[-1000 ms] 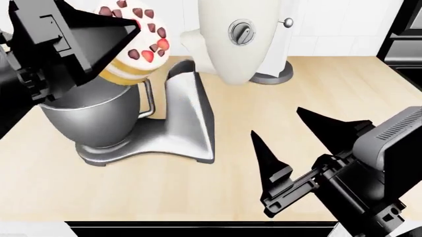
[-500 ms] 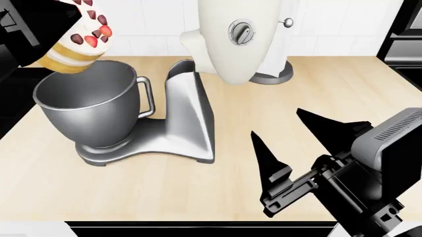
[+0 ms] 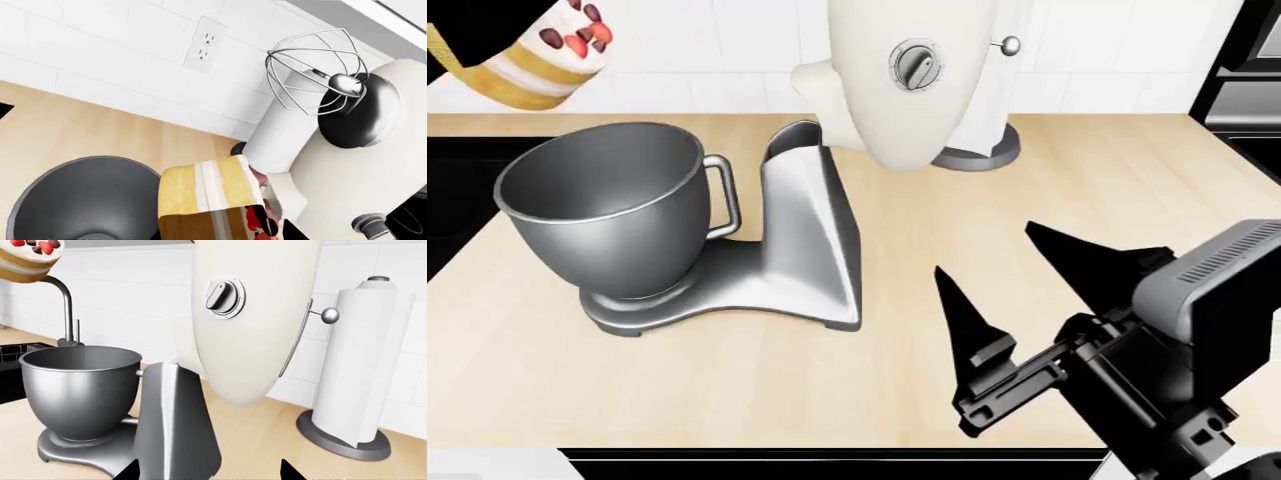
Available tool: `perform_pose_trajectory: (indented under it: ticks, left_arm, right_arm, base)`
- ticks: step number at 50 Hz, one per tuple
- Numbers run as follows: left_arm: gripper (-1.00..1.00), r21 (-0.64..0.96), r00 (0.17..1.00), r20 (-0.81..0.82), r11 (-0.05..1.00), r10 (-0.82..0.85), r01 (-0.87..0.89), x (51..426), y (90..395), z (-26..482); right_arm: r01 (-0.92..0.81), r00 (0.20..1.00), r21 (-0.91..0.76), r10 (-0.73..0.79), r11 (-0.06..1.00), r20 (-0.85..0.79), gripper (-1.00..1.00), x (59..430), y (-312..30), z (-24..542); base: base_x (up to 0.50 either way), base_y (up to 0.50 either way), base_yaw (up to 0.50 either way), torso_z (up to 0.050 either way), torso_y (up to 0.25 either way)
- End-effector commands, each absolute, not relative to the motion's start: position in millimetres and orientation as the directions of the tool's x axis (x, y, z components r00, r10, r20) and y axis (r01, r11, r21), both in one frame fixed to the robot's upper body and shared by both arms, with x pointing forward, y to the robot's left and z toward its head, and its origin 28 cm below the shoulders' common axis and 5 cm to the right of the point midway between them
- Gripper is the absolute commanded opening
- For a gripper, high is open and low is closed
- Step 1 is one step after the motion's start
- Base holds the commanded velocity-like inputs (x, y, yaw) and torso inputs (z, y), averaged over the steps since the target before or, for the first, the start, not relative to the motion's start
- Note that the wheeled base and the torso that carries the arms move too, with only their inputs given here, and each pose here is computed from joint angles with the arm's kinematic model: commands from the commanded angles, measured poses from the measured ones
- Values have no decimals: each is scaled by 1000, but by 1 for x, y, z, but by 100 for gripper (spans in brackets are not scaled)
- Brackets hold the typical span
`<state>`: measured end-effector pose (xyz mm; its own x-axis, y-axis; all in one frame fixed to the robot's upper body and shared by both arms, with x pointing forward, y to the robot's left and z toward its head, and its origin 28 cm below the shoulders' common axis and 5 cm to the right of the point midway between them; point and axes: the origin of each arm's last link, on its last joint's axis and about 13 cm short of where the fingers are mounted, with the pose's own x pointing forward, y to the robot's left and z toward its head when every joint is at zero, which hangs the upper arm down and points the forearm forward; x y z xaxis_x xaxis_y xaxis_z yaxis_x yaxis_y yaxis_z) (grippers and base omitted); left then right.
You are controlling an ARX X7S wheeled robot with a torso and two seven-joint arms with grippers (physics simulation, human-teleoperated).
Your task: Place the cake in the stand mixer bowl.
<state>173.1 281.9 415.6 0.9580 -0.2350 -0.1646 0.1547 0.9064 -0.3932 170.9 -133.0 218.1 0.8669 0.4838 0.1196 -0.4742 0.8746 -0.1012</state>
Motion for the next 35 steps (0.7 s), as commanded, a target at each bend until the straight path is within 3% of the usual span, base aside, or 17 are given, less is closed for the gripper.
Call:
perform_pose_trajectory:
  ticks: [1, 35]
  left_arm:
    - [-100, -372, 958, -241, 926, -156, 57, 204, 283, 420]
    - [-100, -319, 925, -372, 946, -72, -55, 270, 278, 408]
  right_arm:
    - [-478, 866, -97, 487, 873, 113, 100, 173, -133, 216]
    - [-476, 867, -93, 484, 875, 115, 100, 174, -133, 217]
  base:
    - [0, 0, 0, 0, 0]
    - [0, 0, 0, 0, 0]
